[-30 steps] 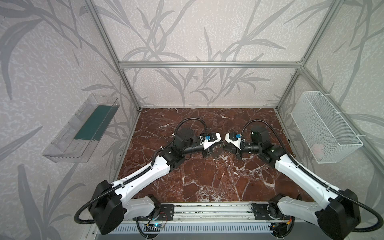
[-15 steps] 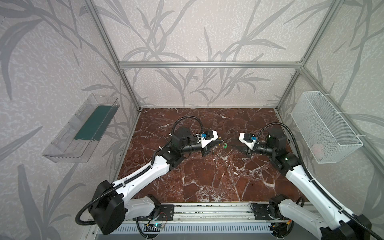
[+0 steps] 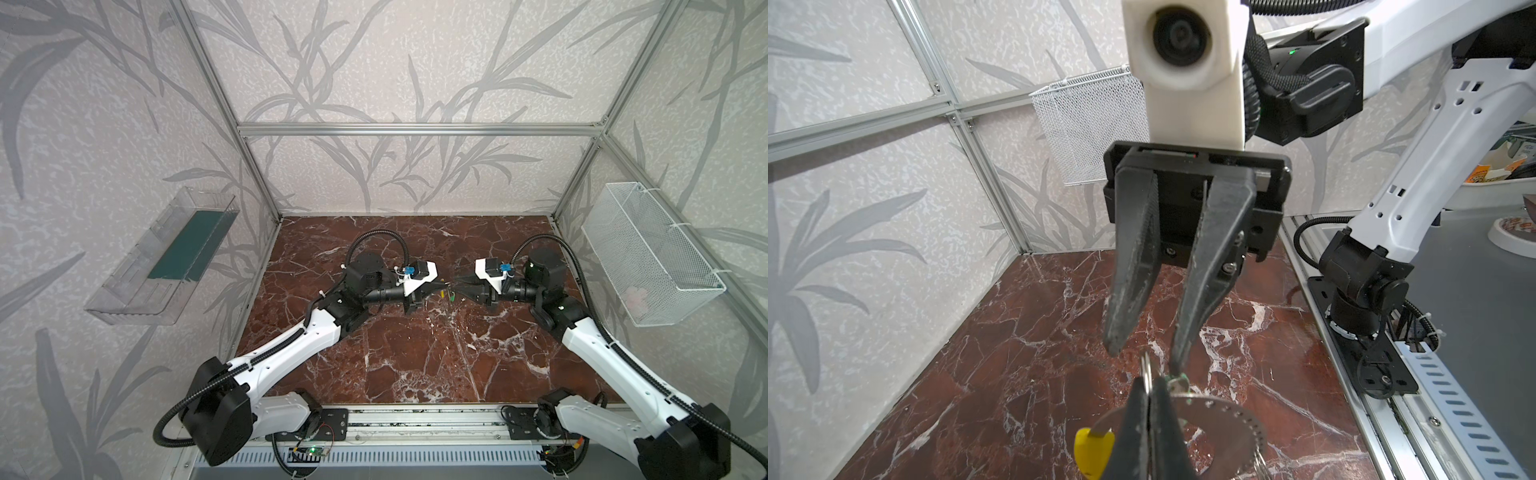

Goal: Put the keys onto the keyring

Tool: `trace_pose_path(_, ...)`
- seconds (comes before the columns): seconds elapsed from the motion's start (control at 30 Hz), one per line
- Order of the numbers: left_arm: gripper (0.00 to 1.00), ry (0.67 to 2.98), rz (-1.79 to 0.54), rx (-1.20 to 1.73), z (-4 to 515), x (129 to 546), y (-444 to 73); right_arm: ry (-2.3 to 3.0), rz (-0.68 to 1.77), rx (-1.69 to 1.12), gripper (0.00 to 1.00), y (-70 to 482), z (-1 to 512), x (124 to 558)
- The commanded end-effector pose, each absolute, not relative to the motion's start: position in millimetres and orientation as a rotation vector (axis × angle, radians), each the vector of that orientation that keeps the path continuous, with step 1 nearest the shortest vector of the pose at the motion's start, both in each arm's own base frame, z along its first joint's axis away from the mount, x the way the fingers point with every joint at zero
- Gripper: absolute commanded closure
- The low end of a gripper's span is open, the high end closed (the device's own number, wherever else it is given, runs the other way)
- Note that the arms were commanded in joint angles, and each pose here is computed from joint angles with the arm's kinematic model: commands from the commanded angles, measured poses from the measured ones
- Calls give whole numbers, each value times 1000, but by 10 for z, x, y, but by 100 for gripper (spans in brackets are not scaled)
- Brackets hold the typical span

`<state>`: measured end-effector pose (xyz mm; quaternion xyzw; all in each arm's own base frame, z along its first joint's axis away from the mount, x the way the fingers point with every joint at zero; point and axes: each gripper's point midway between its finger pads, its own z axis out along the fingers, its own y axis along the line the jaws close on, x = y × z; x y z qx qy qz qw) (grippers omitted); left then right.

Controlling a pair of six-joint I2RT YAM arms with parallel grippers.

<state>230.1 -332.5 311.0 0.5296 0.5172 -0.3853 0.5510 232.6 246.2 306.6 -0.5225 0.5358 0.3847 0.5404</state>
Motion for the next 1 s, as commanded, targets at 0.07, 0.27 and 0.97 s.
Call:
trace_pose_path(0.07, 100, 1168, -924, 1262, 3293, 2265, -3336, 1232, 946, -1275, 76, 2513, 3186, 2264)
trace_pose_path(0.27, 100, 1164, -931, 1271, 3291, 2237, -3332, 1225, 953, -1283, 87, 2551, 3182, 2250)
trace_pose_path(0.97, 77, 1305, -573, 1496, 3013, 2335, -3098, 1651, 792, -1470, 100, 2529, 2675, 2230)
